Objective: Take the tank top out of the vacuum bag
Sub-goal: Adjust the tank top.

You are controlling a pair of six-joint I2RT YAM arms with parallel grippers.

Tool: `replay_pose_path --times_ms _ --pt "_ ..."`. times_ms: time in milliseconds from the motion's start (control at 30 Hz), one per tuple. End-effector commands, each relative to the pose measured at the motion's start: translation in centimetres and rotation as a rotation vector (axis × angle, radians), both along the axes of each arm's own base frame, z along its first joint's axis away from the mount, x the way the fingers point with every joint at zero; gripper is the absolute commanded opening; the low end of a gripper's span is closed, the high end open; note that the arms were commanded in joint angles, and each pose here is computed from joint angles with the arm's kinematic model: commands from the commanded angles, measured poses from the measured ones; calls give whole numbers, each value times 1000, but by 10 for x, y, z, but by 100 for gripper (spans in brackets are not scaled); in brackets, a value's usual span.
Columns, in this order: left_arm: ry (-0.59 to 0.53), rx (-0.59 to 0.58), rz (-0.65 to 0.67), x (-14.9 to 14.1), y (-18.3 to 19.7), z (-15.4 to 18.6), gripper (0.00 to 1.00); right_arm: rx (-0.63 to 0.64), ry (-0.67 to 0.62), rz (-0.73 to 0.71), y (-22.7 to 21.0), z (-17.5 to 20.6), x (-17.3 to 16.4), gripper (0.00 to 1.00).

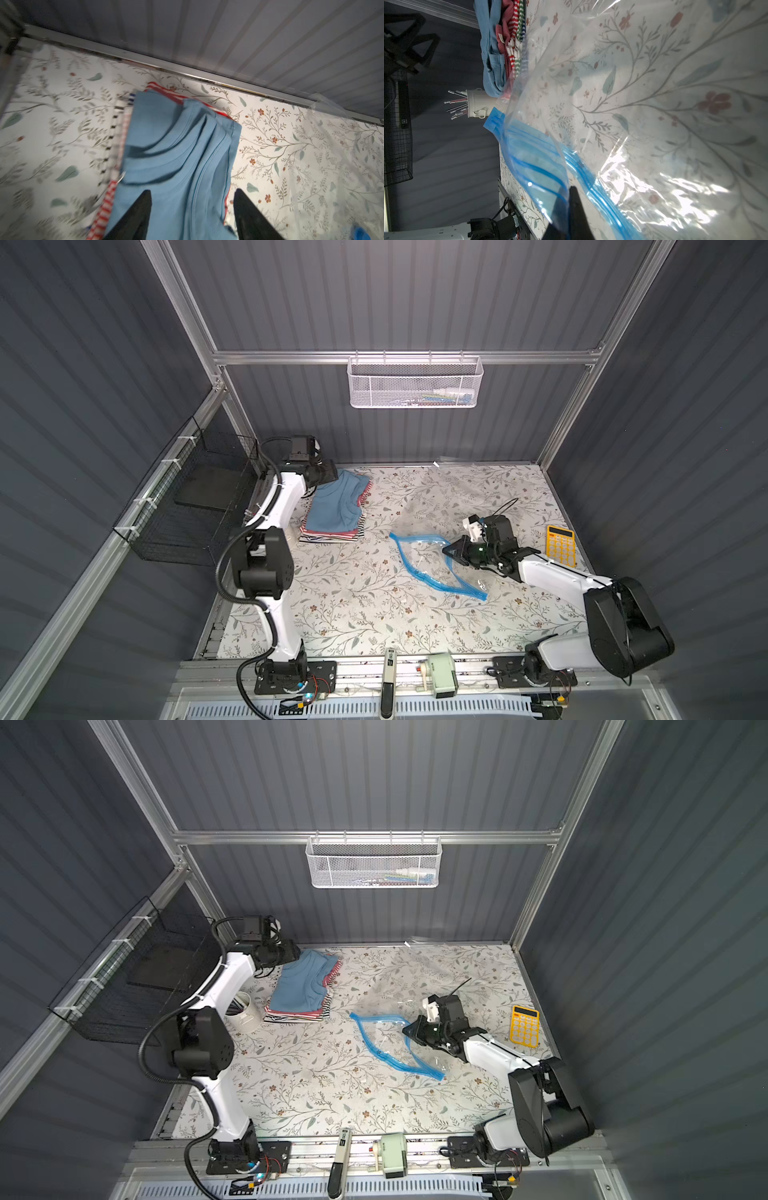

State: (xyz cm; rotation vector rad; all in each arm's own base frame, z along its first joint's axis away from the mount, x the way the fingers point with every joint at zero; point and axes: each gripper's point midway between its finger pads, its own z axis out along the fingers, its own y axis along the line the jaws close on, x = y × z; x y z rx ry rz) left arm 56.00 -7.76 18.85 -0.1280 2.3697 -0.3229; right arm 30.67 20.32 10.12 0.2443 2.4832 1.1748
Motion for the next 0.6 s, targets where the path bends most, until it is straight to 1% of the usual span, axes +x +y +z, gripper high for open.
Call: replay_pose_path --times_ms 0,67,167,267,333,400,467,500,567 --pt "69 27 -73 17 -13 -39 64 9 -31 5 2 13 6 0" --pt "30 52 -104 30 -21 -50 65 2 -29 7 3 12 7 0" --pt "-11 82 -99 41 -23 -69 67 7 -19 16 5 10 8 0" --pt "55 105 -64 42 -17 -98 69 4 -12 18 6 7 10 0" --pt "102 101 -63 39 -17 -118 70 -1 -8 23 6 6 11 0" --pt "118 96 -64 38 -18 -124 70 -2 -7 24 7 6 12 0" --pt "80 81 -78 40 -21 -111 70 -2 -6 25 7 7 13 0" --pt "47 75 -79 41 -22 -98 70 -3 -10 24 7 9 14 0" --pt "-24 65 -86 43 -23 -62 71 -6 -20 23 7 13 16 0"
